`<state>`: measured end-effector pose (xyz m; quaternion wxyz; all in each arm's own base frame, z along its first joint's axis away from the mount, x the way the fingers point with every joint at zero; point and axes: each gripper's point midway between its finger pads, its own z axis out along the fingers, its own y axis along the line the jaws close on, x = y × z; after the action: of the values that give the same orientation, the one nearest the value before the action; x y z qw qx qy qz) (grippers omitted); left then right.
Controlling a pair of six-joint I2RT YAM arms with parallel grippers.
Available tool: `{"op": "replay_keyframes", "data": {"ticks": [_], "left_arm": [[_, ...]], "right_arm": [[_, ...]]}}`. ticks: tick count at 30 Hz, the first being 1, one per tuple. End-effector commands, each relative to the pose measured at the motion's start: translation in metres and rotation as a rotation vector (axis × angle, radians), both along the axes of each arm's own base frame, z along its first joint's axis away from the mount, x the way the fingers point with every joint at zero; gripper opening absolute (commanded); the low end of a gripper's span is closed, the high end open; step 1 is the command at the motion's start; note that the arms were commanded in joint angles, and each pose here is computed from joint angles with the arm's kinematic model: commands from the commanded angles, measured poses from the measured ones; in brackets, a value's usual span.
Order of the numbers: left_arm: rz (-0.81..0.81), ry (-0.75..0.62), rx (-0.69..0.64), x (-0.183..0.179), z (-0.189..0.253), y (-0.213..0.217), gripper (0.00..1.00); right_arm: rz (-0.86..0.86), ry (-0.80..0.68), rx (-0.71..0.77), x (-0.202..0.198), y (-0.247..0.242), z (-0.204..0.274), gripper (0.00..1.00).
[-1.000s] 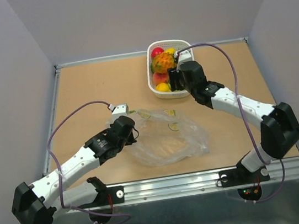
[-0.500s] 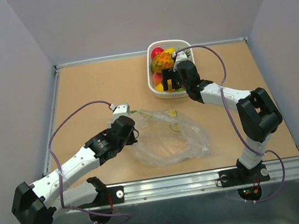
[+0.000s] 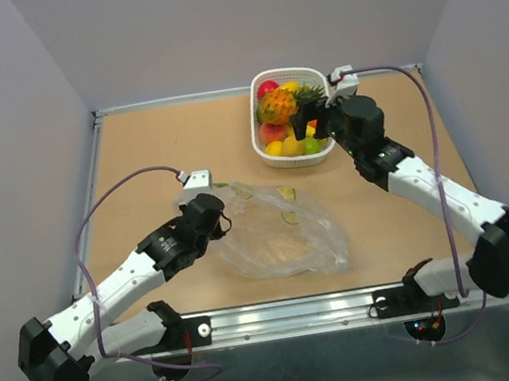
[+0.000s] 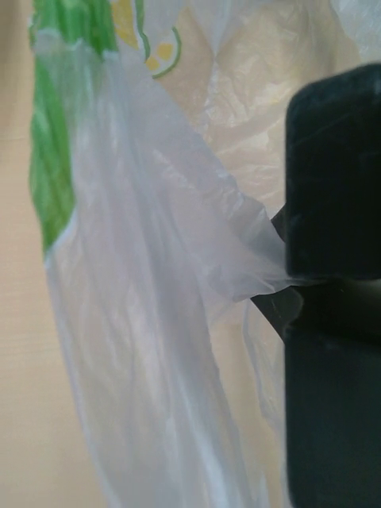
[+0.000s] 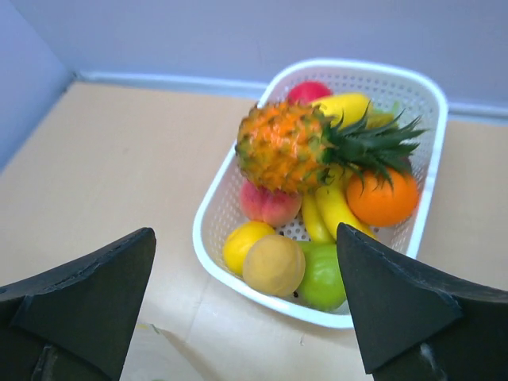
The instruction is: Untie the knot of the plastic bag and take out the fruit
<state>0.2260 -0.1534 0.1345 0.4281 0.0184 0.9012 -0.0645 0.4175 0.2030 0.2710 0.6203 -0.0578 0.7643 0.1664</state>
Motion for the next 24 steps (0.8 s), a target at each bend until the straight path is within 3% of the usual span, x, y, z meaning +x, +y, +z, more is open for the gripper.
{"op": "replay_keyframes", "data": {"ticks": [1,2,5,9,18,22,24], "left_arm": [[0.094,-0.17,0.01,0.02,0.058,0.023,0.0],[0.136,-0.202,0.025,0.025,0.07,0.033,0.0],[0.198,-0.254,0.061,0.032,0.093,0.053,0.0],[0.345,-0.31,0.206,0.045,0.117,0.103,0.02],[0.656,-0.414,0.338,0.045,0.146,0.169,0.09],[0.64,-0.398,0.306,0.05,0.137,0.165,0.25],[0.609,-0.378,0.28,0.05,0.128,0.159,0.45]], "right_arm": [[-0.06,-0.09,0.015,-0.03,-0.031,0.036,1.0],[-0.076,-0.143,0.035,-0.044,-0.041,0.058,1.0],[-0.102,-0.164,0.03,-0.065,-0.059,0.062,1.0],[-0.154,-0.221,0.049,-0.099,-0.086,0.083,1.0],[-0.226,-0.208,0.048,-0.134,-0.118,0.072,1.0],[-0.242,-0.203,0.045,-0.144,-0.127,0.07,1.0],[-0.251,-0.207,0.045,-0.148,-0.131,0.071,1.0]]}}
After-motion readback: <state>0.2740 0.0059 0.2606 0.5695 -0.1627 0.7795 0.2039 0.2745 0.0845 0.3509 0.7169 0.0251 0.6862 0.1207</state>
